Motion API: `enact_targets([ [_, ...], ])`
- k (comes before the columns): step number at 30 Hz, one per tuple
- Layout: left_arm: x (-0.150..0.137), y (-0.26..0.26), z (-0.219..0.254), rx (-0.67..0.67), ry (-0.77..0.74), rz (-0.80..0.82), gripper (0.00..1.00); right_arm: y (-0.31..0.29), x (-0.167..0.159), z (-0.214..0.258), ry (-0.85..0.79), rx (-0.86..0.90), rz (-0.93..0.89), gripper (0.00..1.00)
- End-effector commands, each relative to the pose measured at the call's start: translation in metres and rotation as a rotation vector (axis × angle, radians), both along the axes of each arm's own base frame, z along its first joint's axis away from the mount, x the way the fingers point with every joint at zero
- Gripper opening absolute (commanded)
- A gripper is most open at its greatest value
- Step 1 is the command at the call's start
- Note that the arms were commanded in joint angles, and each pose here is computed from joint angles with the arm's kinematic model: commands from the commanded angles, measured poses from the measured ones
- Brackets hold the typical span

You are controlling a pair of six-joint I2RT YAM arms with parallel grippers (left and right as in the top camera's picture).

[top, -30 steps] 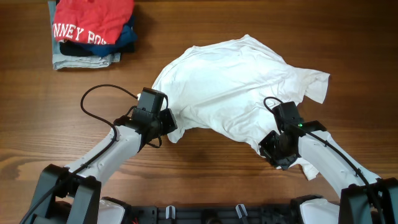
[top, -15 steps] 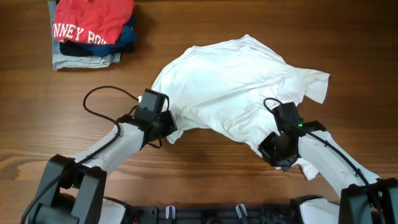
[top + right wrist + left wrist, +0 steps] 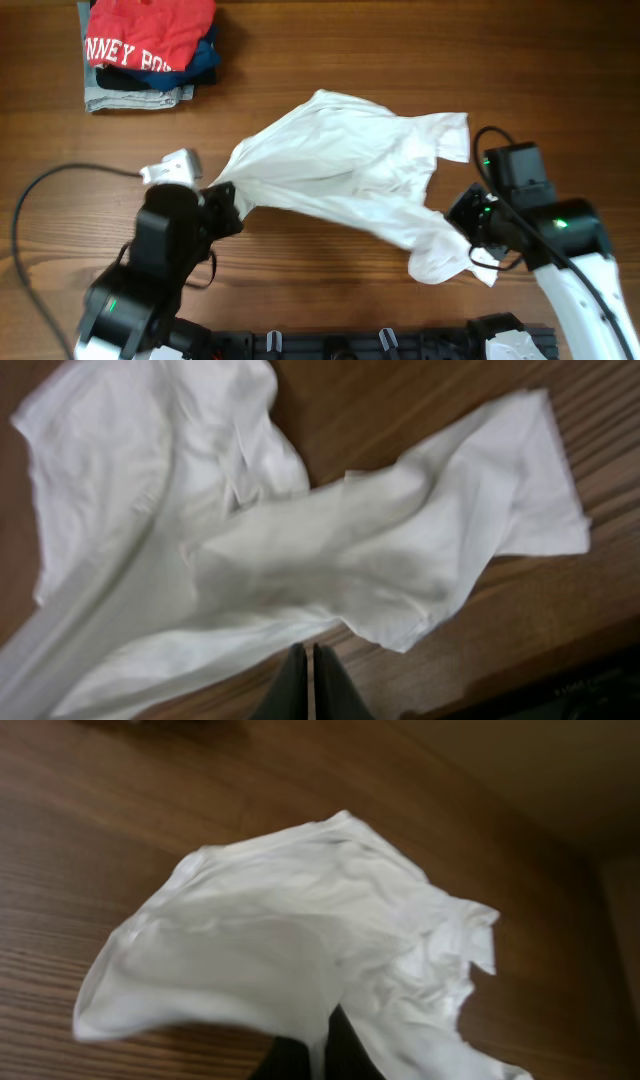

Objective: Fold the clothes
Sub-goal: 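Lift the T-shirt with both grippers and stretch it apart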

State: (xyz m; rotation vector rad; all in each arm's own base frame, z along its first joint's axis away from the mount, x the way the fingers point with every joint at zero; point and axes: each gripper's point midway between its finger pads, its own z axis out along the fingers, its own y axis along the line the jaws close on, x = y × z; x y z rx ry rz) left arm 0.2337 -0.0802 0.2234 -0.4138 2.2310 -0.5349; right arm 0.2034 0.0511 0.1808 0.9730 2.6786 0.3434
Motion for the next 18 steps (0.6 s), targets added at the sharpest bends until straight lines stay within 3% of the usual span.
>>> enact_targets([
  [1,-0.018,0.014,0.057,-0.041,-0.160,0.031,0.04,-0.014,0.006,0.056,-0.141,-0.086,0.030,0.04],
  [3,-0.025,0.017,0.084,-0.061,-0.218,0.034,0.04,-0.009,0.006,0.083,-0.199,-0.072,0.090,0.10],
  [4,-0.026,0.018,0.085,-0.059,-0.216,0.036,0.04,0.000,0.001,0.082,-0.182,-0.027,0.131,0.17],
  [5,-0.027,0.019,0.081,-0.050,-0.197,0.039,0.04,0.007,-0.007,0.076,-0.140,0.008,0.151,0.17],
  [8,-0.018,0.018,0.041,0.028,-0.019,0.048,0.04,0.038,-0.036,0.025,0.061,0.145,0.295,0.23],
  [12,0.003,0.012,0.016,0.077,0.087,0.054,0.04,0.066,-0.063,-0.029,0.199,0.259,0.410,0.27],
  [14,0.011,0.009,0.006,0.091,0.121,0.054,0.04,0.079,-0.072,-0.041,0.218,0.303,0.475,0.47],
  [15,0.016,0.007,0.002,0.098,0.137,0.053,0.04,0.083,-0.076,-0.046,0.230,0.311,0.496,0.68],
  [18,0.028,0.003,-0.009,0.110,0.169,0.052,0.04,0.088,-0.098,-0.063,0.329,0.295,0.476,0.71],
])
